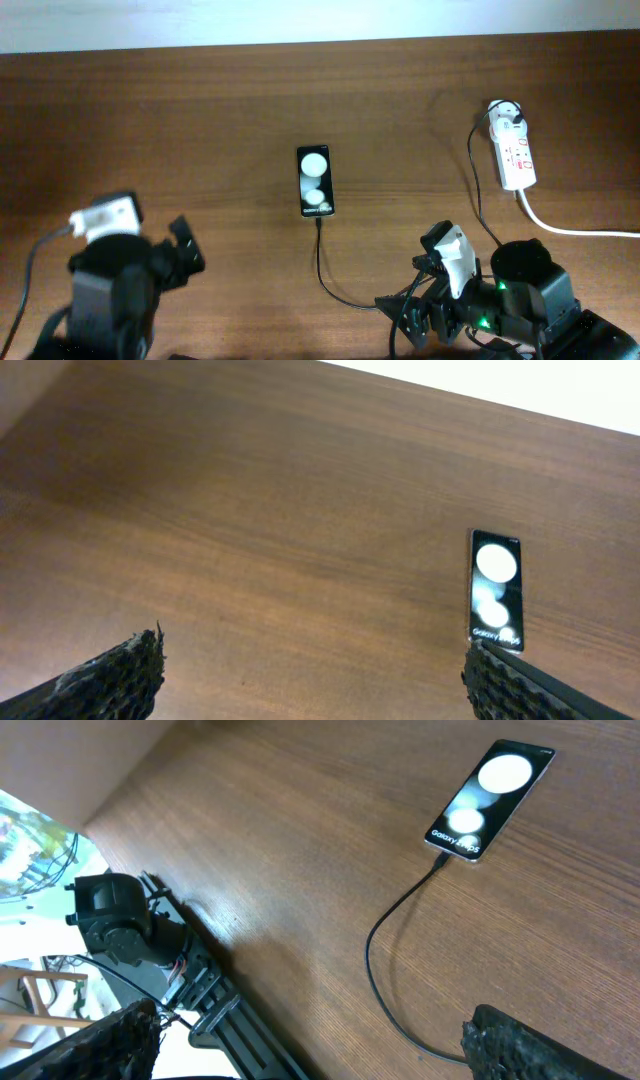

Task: Plug charger to phone and switch on socket
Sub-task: 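Move the right gripper toward the power strip's orange switch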

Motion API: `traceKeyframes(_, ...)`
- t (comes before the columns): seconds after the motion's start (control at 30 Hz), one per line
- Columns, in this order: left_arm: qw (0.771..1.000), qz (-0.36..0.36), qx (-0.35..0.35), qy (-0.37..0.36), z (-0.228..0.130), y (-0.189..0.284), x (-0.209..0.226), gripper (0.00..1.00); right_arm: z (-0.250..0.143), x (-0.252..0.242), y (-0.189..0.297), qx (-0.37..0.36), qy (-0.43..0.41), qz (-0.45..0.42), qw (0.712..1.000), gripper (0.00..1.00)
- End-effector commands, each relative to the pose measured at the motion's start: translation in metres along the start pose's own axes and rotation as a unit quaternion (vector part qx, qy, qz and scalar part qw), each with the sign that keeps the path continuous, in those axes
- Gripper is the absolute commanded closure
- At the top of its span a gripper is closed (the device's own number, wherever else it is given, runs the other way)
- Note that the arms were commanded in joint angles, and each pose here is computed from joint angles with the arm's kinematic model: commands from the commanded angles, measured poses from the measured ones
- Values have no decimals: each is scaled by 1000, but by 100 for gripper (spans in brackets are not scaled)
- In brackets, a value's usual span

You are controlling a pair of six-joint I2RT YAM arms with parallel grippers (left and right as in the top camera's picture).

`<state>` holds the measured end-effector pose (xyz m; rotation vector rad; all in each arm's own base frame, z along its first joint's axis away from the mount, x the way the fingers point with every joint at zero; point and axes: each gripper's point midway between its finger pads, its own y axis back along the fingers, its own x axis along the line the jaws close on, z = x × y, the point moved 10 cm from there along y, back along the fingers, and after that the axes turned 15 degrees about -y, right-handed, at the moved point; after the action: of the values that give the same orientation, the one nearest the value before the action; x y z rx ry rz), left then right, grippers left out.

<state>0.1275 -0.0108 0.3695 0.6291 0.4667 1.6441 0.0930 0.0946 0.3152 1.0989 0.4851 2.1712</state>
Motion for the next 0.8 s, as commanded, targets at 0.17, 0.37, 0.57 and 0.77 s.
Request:
traceKeyframes(0.17, 999, 13, 47, 9, -75, 42, 30, 1, 1, 1, 2, -6, 3, 0, 1000, 1)
traceKeyframes(0.37, 988, 71, -79, 116, -143, 98, 51, 1, 2, -1, 2, -12, 0, -12, 1000, 1)
traceKeyframes(0.57, 980, 65, -136, 133, -166, 111, 54, 1, 18, -26, -19, -29, -59, -155, 986, 1)
traceKeyframes(0.77, 975, 61, -160, 141, -177, 117, 56, 1, 48, -68, -40, -30, -191, -300, 934, 64)
